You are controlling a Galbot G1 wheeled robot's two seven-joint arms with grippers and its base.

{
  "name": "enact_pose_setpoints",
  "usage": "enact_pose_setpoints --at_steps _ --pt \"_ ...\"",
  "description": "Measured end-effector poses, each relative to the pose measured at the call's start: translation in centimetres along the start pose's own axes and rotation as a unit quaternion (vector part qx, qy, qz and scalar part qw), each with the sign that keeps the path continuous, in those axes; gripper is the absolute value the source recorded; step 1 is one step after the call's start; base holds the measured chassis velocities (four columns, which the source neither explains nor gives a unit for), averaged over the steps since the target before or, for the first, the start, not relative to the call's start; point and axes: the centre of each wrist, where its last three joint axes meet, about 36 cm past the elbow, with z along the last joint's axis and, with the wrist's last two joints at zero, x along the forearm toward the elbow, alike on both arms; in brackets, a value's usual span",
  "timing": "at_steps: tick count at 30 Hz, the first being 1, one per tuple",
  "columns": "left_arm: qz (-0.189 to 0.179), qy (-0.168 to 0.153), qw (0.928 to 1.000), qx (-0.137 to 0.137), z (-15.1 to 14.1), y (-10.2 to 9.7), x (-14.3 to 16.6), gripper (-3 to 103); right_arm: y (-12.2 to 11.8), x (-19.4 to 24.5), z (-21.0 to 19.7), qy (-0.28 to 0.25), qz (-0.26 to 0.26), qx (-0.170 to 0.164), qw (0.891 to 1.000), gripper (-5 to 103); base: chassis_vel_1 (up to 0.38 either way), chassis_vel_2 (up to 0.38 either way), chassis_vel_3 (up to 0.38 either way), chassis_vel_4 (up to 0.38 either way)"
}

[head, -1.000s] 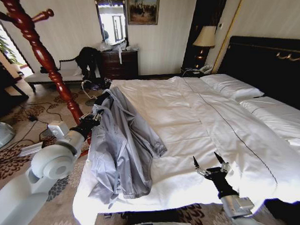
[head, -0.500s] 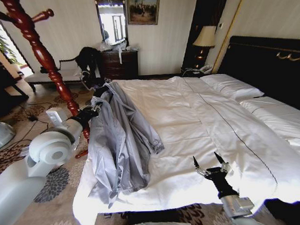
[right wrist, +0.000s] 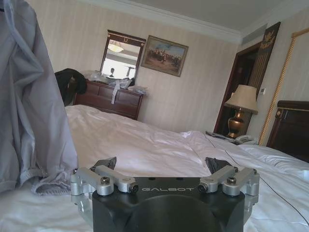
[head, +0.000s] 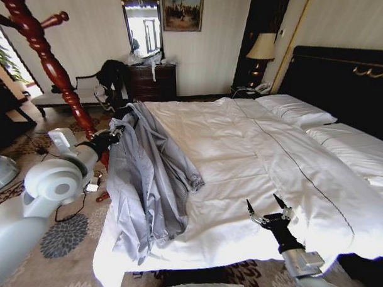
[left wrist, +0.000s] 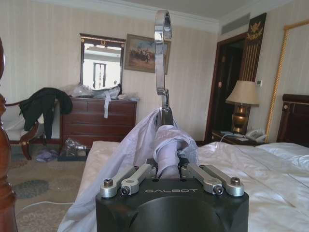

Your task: Pick up the clothes from the bed and hang them on the clothes hanger.

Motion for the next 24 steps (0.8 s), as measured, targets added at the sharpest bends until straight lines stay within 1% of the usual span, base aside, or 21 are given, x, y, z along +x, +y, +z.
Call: enact_pose_setpoints --at_steps 1,2,6,10,12,13,15,19,21,24 --pt "-0.002 -0.001 1.0000 0.001 -0.8 0.2 -0.3 16 0.0 0.0 0.0 0.000 0.000 0.000 1.000 100 0.000 0.000 0.000 0.000" --pt "-0.002 -0.001 1.0000 0.001 -0.8 0.2 -0.3 16 0.0 0.0 0.0 0.000 0.000 0.000 1.000 100 0.000 0.000 0.000 0.000" --pt "-0.005 0.001 1.0000 0.003 -2.6 0.5 -1.2 16 0.0 0.0 0.0 0.000 0.000 0.000 1.000 100 0.000 0.000 0.000 0.000" --pt "-0.006 0.001 1.0000 0.005 -3.2 0.7 -1.5 16 0.0 0.0 0.0 0.000 0.000 0.000 1.000 100 0.000 0.000 0.000 0.000" --pt "-0.005 0.005 0.9998 0.019 -4.0 1.0 -1.9 16 0.0 0.0 0.0 0.000 0.000 0.000 1.000 100 0.000 0.000 0.000 0.000" --pt "-0.005 0.005 0.9998 0.019 -4.0 1.0 -1.9 16 0.0 0.0 0.0 0.000 0.000 0.000 1.000 100 0.000 0.000 0.000 0.000" --pt "-0.007 -0.003 0.9995 0.031 -5.7 1.4 -2.2 16 0.0 0.0 0.0 0.000 0.000 0.000 1.000 100 0.000 0.000 0.000 0.000" --pt "-0.012 -0.012 0.9990 0.042 -8.4 2.5 -2.9 16 0.0 0.0 0.0 0.000 0.000 0.000 1.000 100 0.000 0.000 0.000 0.000" --pt "-0.012 -0.011 0.9989 0.044 -8.7 2.6 -3.0 16 0.0 0.0 0.0 0.000 0.000 0.000 1.000 100 0.000 0.000 0.000 0.000" --pt "-0.022 -0.009 0.9984 0.052 -9.8 3.5 -3.9 16 0.0 0.0 0.0 0.000 0.000 0.000 1.000 100 0.000 0.000 0.000 0.000"
